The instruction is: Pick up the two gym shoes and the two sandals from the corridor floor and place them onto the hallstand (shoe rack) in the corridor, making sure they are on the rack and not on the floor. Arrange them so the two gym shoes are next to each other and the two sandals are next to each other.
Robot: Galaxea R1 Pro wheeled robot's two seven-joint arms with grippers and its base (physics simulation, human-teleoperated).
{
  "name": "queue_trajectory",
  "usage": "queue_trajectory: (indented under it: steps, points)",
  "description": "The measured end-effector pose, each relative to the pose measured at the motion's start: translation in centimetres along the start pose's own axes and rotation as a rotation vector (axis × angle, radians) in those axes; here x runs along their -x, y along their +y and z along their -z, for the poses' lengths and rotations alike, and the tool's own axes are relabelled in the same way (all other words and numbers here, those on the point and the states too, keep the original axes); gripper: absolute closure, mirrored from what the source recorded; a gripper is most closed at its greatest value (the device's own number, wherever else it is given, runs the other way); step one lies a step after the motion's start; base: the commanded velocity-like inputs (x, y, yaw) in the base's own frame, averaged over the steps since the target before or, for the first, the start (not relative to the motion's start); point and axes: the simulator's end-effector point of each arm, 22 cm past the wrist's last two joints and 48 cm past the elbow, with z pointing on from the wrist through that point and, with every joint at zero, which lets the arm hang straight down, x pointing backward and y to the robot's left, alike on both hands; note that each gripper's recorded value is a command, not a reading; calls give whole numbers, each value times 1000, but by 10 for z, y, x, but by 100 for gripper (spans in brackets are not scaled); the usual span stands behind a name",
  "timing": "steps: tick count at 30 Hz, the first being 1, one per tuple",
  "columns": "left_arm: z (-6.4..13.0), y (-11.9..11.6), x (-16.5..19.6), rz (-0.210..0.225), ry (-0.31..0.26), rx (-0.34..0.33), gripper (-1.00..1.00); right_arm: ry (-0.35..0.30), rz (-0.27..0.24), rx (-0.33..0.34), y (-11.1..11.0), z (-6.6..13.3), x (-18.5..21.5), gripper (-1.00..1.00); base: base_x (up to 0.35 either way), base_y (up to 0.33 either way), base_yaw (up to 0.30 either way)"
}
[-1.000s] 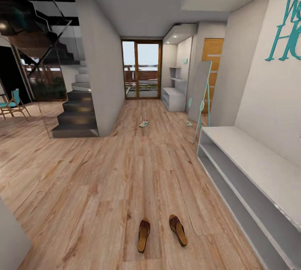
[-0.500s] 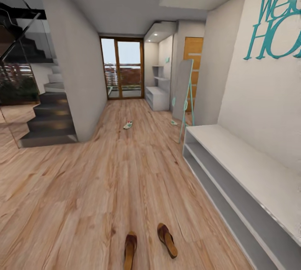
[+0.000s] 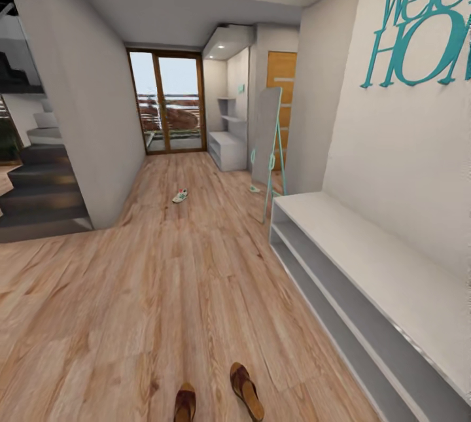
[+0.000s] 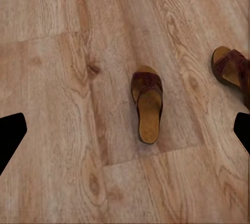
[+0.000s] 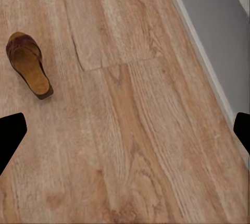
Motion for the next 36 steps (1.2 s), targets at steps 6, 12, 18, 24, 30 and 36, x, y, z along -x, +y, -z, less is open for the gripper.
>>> queue_trajectory:
  steps: [6,12,18,24,30,36]
  points:
    - [0,2,-4,1,10,4,-100,10,1,1,1,0,-4,-100,110,-56,-135]
    - [0,3,-8,2,20,6,-100,20,3,3,1,0,-8,-100,22,-11,-67]
    - [0,3,-12,1,29,6,-100,29,4,3,1,0,-12,-100,4,-2,-14]
    - [0,3,-16,1,37,7,-100,39,4,3,1,0,-16,-100,1,-50,-3]
    - [0,3,-20,-1,47,7,-100,48,5,2,1,0,-20,-100,-14,-186,-1]
    - [0,3,-24,-1,57,7,-100,58,6,2,1,-1,-24,-100,-136,-232,20]
